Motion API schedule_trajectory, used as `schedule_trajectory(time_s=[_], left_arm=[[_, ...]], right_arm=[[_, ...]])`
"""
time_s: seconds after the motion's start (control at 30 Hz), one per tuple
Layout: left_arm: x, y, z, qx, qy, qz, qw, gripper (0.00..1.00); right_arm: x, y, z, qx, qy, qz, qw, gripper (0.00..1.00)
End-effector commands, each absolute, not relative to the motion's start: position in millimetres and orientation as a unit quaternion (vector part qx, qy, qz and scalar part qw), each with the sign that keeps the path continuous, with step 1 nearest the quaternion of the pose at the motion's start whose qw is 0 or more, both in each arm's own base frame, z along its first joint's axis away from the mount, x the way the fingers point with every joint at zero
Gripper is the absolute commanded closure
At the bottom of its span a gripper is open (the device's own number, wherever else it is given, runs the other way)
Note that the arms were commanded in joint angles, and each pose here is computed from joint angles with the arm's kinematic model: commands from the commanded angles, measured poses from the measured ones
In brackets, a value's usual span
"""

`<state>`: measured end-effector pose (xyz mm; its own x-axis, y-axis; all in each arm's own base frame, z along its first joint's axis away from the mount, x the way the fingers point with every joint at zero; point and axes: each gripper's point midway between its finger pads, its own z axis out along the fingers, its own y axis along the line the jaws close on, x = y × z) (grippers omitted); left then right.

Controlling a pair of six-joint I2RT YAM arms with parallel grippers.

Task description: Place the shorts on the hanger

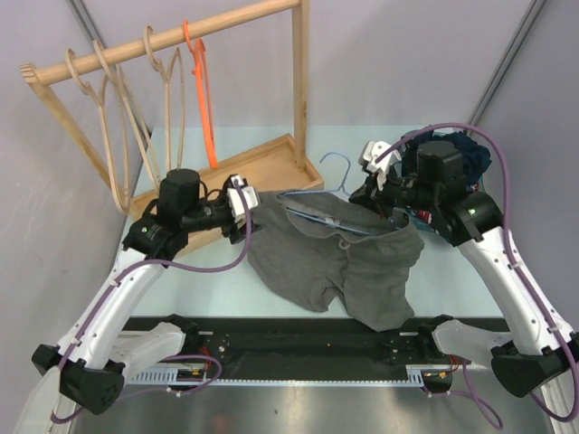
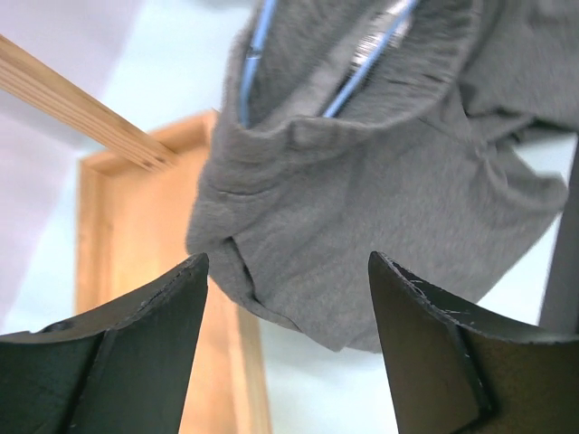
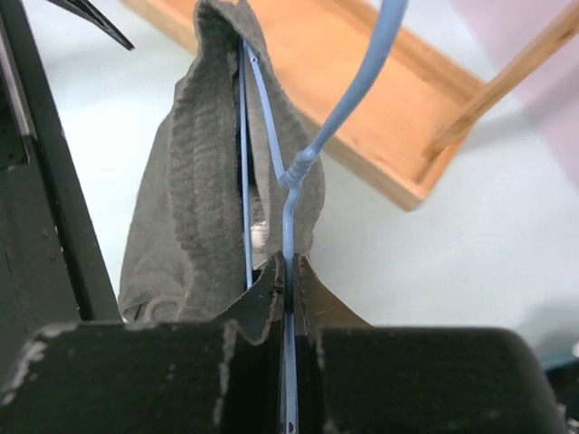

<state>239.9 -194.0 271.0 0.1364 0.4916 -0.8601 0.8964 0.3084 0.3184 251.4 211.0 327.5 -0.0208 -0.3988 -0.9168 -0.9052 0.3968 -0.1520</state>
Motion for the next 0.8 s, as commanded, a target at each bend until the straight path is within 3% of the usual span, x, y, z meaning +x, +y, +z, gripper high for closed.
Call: schedule_trajectory(time_s=[0.0,0.37,0.77], left_arm=[[257.1,-203.6,326.4,0.527,0.595,-0.199,0.573,0.24],[255.2,-255.8,421.7,0.553,0.499,-0.18,0.642,0.3],[257.7,-314.7,413.6,0.602,0.45,-0.128,0.647,0.41]], right_arm=[[246.8,198.5,381.9,-0.452,0.671,0.233,0.54,1.0],[245.7,210.7,415.8,-0.416,0.707,0.203,0.534,1.0],[241.1,233.3,438.3,-0.382,0.69,0.264,0.556,1.0]])
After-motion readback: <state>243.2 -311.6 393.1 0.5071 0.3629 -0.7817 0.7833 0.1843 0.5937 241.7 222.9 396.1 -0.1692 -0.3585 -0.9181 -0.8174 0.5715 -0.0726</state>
